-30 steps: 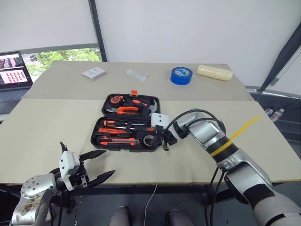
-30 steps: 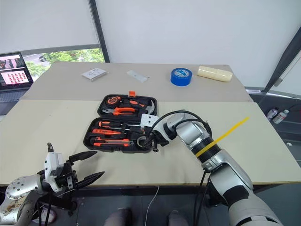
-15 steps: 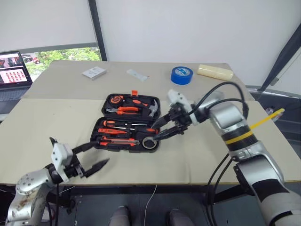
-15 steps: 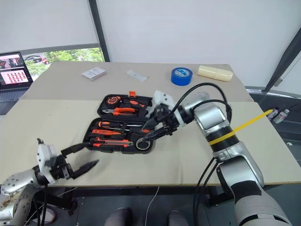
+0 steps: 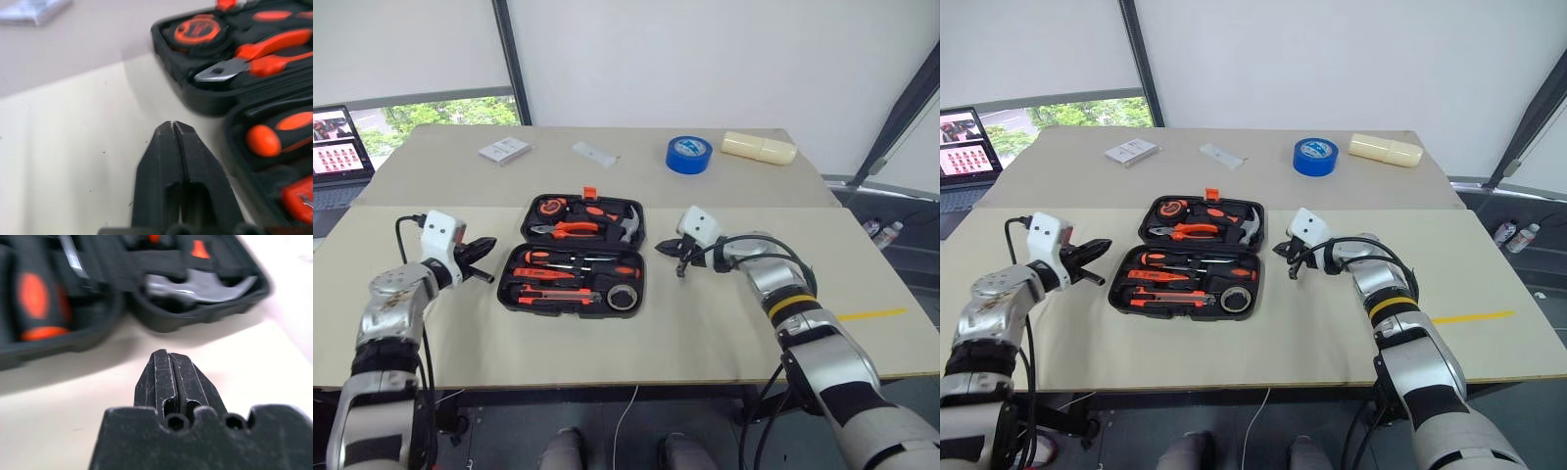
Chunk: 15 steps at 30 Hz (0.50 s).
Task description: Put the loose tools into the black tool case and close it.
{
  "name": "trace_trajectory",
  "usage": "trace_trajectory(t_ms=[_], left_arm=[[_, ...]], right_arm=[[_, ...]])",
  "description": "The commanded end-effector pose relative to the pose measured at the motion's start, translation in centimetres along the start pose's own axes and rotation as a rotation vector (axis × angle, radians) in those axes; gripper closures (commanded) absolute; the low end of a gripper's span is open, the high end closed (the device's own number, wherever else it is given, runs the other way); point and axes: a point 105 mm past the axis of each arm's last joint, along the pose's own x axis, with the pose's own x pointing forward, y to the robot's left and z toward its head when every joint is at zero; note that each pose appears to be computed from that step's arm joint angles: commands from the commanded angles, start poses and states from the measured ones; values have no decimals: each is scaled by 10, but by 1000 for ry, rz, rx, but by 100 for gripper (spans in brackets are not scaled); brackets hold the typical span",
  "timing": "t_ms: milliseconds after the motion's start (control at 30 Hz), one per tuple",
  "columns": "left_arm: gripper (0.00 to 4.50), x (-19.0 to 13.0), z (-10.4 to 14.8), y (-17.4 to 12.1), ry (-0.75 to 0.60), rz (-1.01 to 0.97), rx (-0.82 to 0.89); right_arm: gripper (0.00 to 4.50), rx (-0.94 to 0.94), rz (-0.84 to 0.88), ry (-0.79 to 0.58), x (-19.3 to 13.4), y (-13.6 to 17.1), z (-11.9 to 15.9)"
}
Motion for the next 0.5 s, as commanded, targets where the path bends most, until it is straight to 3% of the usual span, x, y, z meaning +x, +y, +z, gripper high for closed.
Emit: trace_trajectory(t_ms=[33, 233, 500], left_arm=[[445, 13, 7, -11, -3, -75, 46], [445, 17, 4, -50, 14, -365, -44], [445, 7, 1, -98, -30, -589, 6]], right_arm=[[450, -21, -12, -44, 7, -2, 14], [450, 151, 281, -49, 11, 40, 7], [450, 120, 254, -52, -27, 29, -7]])
